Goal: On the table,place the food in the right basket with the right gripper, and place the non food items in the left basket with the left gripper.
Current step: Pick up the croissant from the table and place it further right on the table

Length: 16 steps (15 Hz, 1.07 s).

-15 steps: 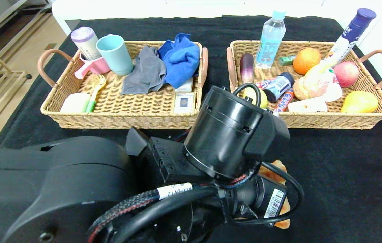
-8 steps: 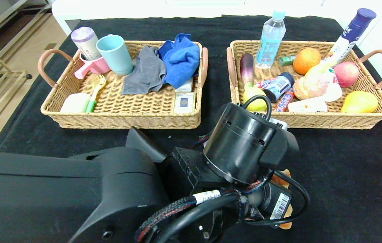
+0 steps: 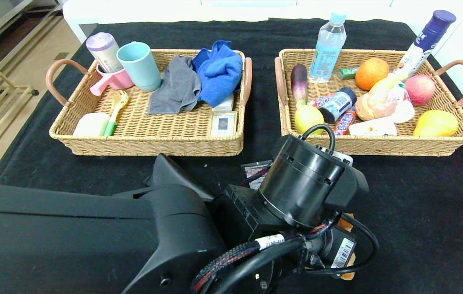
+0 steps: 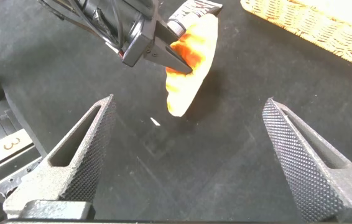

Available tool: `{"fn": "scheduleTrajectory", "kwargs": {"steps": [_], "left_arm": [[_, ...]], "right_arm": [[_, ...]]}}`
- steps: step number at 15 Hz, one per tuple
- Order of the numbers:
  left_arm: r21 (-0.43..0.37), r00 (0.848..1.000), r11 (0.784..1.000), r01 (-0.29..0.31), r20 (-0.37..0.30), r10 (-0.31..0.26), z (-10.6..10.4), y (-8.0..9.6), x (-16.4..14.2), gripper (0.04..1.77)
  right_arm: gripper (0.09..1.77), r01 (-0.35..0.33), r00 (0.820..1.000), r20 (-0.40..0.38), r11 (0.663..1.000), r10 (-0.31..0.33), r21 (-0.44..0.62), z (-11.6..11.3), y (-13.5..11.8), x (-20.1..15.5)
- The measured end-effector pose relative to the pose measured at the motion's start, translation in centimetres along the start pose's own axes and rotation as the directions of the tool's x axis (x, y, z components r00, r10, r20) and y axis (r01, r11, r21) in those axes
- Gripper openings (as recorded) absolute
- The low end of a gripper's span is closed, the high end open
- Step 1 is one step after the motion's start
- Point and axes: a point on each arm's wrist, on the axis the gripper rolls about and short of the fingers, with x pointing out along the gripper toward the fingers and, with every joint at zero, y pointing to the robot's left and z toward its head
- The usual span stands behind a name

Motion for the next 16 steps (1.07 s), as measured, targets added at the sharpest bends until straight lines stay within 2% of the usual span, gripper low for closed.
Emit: {"fn": "scheduleTrajectory", "kwargs": {"steps": [1, 4, 7, 12, 16], "left_arm": [[0.0, 1.0, 1.0, 0.0, -0.001, 0.0, -0.03, -0.01, 0.07, 0.75], [0.0, 1.0, 1.0, 0.0, -0.003, 0.0, -0.08, -0.02, 0.16, 1.07], [0.001, 1.0, 1.0, 0.002, 0.011, -0.002, 0.0, -0.06, 0.28, 1.29], [-0.001, 1.0, 1.0, 0.001, 0.012, -0.001, -0.15, -0.09, 0.51, 1.49], [0.0, 0.999, 1.0, 0.006, 0.041, -0.006, -0.06, -0.2, 0.83, 1.58]], "right_arm": [[1.71, 0.0, 1.0, 0.0, 1.0, 0.0, 0.0, -0.01, 0.0, 0.0], [1.71, -0.001, 1.0, -0.002, 1.0, 0.002, 0.001, -0.04, 0.0, 0.02], [1.71, 0.0, 1.0, -0.002, 1.0, 0.0, 0.001, -0.04, 0.0, 0.02], [1.71, 0.0, 1.0, -0.003, 1.0, 0.0, -0.002, -0.06, 0.0, 0.02], [1.71, -0.001, 1.0, -0.003, 1.0, 0.001, -0.002, -0.07, 0.0, 0.02]]}}
